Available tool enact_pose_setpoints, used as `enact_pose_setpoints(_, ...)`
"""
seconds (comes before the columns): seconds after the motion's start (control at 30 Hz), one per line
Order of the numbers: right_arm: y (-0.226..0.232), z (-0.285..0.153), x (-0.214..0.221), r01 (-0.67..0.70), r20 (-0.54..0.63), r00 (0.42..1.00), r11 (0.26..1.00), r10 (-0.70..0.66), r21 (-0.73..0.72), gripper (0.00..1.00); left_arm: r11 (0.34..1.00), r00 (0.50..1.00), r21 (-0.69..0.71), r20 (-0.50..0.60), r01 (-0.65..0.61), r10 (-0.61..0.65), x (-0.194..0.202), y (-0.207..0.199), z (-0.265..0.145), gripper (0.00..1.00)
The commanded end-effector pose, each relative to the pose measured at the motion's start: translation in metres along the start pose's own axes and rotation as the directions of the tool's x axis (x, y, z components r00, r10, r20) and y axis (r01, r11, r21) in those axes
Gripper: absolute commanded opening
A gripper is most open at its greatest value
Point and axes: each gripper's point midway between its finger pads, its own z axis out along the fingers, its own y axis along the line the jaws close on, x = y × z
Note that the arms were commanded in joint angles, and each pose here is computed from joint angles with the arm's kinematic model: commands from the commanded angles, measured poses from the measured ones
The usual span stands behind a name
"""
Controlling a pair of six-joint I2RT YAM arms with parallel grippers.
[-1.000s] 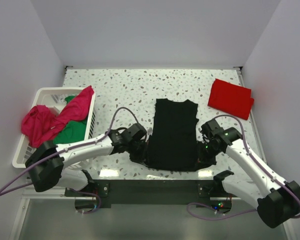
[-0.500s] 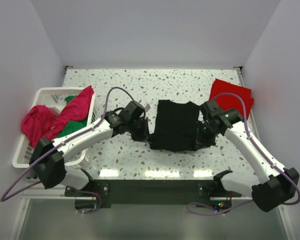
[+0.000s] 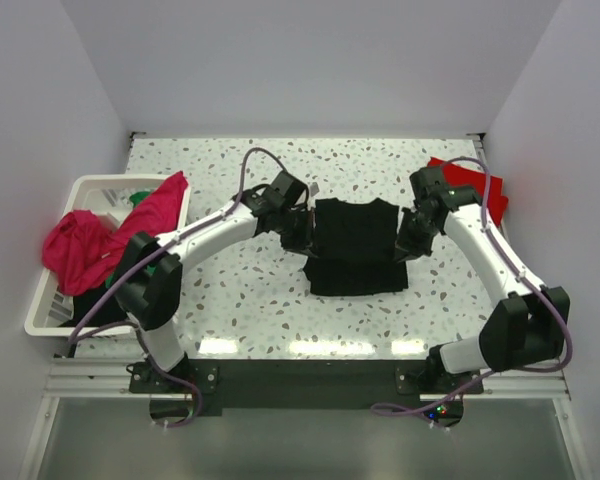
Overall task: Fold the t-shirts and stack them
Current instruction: Fold the tshirt
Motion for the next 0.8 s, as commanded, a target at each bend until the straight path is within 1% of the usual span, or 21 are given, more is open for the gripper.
enact_pose_setpoints(0.0, 0.015, -0.001, -0.037, 0.045, 0.068, 0.997, 0.997, -0.041, -0.060, 0.00, 0.997, 0.997, 0.063, 0.074, -0.042, 0.038, -0.043, -0.009, -0.004, 0.00)
enact_pose_setpoints(0.07, 0.017, 0.002, -0.045, 0.053, 0.066, 0.997, 0.997, -0.049, -0.059, 0.00, 0.997, 0.997, 0.069, 0.070, -0.034, 0.030, -0.051, -0.006, 0.000, 0.00)
enact_pose_setpoints(0.2, 0.022, 0.005, -0.075, 0.041, 0.082, 0.996, 0.997, -0.036, -0.058, 0.00, 0.995, 0.995, 0.103, 0.098, -0.009, -0.001, -0.078, 0.000, 0.002, 0.00)
enact_pose_setpoints(0.27, 0.024, 0.008, -0.084, 0.041, 0.083, 0.996, 0.998, -0.037, -0.055, 0.00, 0.992, 0.996, 0.124, 0.083, 0.001, -0.011, -0.084, 0.004, 0.009, 0.00)
enact_pose_setpoints(0.3, 0.025, 0.012, -0.093, 0.042, 0.080, 0.996, 0.998, -0.037, -0.055, 0.00, 0.991, 0.995, 0.135, 0.095, 0.003, -0.016, -0.093, 0.005, 0.008, 0.00)
enact_pose_setpoints(0.37, 0.026, 0.017, -0.100, 0.041, 0.067, 0.997, 0.998, -0.037, -0.056, 0.00, 0.988, 0.998, 0.156, 0.064, 0.017, -0.028, -0.097, 0.008, 0.018, 0.00)
enact_pose_setpoints(0.4, 0.029, 0.013, -0.109, 0.035, 0.084, 0.996, 0.997, -0.030, -0.066, 0.00, 0.986, 0.996, 0.169, 0.082, 0.008, -0.022, -0.107, 0.005, 0.015, 0.00)
enact_pose_setpoints(0.53, 0.032, 0.024, -0.129, 0.020, 0.082, 0.997, 0.997, -0.014, -0.071, 0.00, 0.985, 0.997, 0.173, 0.079, 0.011, -0.025, -0.126, 0.008, 0.027, 0.00)
enact_pose_setpoints(0.57, 0.031, 0.026, -0.132, 0.017, 0.079, 0.997, 0.997, -0.011, -0.072, 0.00, 0.983, 0.994, 0.182, 0.102, 0.006, -0.025, -0.137, 0.006, 0.023, 0.00)
enact_pose_setpoints(0.77, 0.032, 0.033, -0.154, 0.004, 0.077, 0.997, 0.997, 0.002, -0.082, 0.00, 0.977, 0.988, 0.214, 0.147, 0.017, -0.049, -0.164, 0.006, 0.026, 0.00)
